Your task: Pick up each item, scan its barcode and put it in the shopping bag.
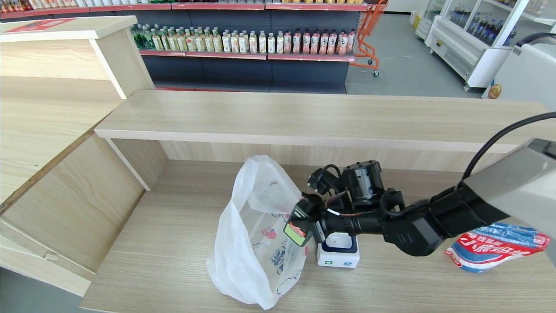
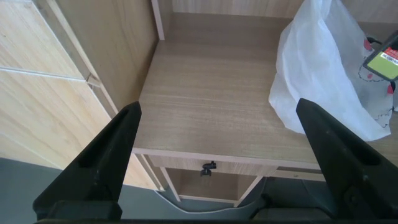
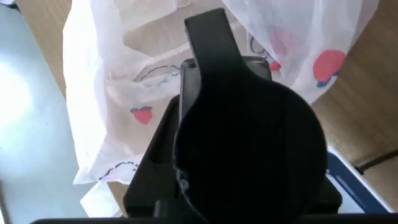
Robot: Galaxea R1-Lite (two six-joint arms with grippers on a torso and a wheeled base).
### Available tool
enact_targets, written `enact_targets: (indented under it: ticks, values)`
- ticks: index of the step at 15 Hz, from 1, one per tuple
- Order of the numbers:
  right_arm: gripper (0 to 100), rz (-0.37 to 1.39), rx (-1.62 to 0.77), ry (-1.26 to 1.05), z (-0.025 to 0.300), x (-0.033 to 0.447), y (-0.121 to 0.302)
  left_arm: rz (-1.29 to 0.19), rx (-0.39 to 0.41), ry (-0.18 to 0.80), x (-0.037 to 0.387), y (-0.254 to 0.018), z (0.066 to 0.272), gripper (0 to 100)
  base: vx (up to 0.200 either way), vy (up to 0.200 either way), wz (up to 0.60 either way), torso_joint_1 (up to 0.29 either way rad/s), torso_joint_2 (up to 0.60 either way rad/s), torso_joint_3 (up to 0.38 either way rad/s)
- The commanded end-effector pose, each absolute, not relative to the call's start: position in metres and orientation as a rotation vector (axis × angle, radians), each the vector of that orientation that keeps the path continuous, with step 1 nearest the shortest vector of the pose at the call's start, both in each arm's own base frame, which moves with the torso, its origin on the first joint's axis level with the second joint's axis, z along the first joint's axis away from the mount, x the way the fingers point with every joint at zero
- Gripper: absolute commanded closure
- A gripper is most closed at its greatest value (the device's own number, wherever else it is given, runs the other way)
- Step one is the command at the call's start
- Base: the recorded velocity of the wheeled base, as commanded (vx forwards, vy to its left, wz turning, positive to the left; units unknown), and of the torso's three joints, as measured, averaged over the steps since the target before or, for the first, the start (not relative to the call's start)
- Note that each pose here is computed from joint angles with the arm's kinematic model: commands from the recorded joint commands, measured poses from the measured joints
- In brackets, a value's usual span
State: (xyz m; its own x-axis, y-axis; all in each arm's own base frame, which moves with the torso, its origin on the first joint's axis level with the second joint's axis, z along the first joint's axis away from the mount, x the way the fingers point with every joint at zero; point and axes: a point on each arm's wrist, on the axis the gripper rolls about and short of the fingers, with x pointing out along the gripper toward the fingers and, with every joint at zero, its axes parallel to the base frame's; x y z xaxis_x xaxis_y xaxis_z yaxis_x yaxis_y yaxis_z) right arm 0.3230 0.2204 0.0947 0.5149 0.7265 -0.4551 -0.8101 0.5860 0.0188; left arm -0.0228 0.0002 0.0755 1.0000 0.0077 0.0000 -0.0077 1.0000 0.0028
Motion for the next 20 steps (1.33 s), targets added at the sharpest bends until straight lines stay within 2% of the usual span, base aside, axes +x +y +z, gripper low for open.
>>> enact_targets:
  ticks: [1, 7, 8, 10, 14, 20]
  values:
    - [100, 0.948, -0.238, 0.453, 0.075, 0.336, 0.234, 0.008, 0.003, 0.002, -0.023, 0.0, 0.076, 0, 0.0, 0.0, 0.0, 0.0, 0.0, 0.0]
    - [100, 0.986, -0.376, 0.376, 0.057, 0.354, 0.248, 0.009, 0.003, 0.002, -0.023, 0.0, 0.076, 0, 0.0, 0.0, 0.0, 0.0, 0.0, 0.0]
    - [0, 0.993, -0.369, 0.364, 0.058, 0.354, 0.249, 0.008, 0.003, 0.002, -0.023, 0.0, 0.076, 0, 0.0, 0.0, 0.0, 0.0, 0.0, 0.0]
    - [0, 0.983, -0.321, 0.388, 0.06, 0.353, 0.248, 0.008, 0.003, 0.002, -0.023, 0.0, 0.076, 0, 0.0, 0.0, 0.0, 0.0, 0.0, 0.0]
    - [0, 0.893, 0.031, 0.499, 0.089, 0.35, 0.241, 0.006, 0.003, 0.002, -0.023, 0.0, 0.076, 0, 0.0, 0.0, 0.0, 0.0, 0.0, 0.0]
    - [0, 0.742, 0.355, 0.671, 0.12, 0.326, 0.185, 0.008, 0.003, 0.002, -0.023, 0.0, 0.076, 0, 0.0, 0.0, 0.0, 0.0, 0.0, 0.0]
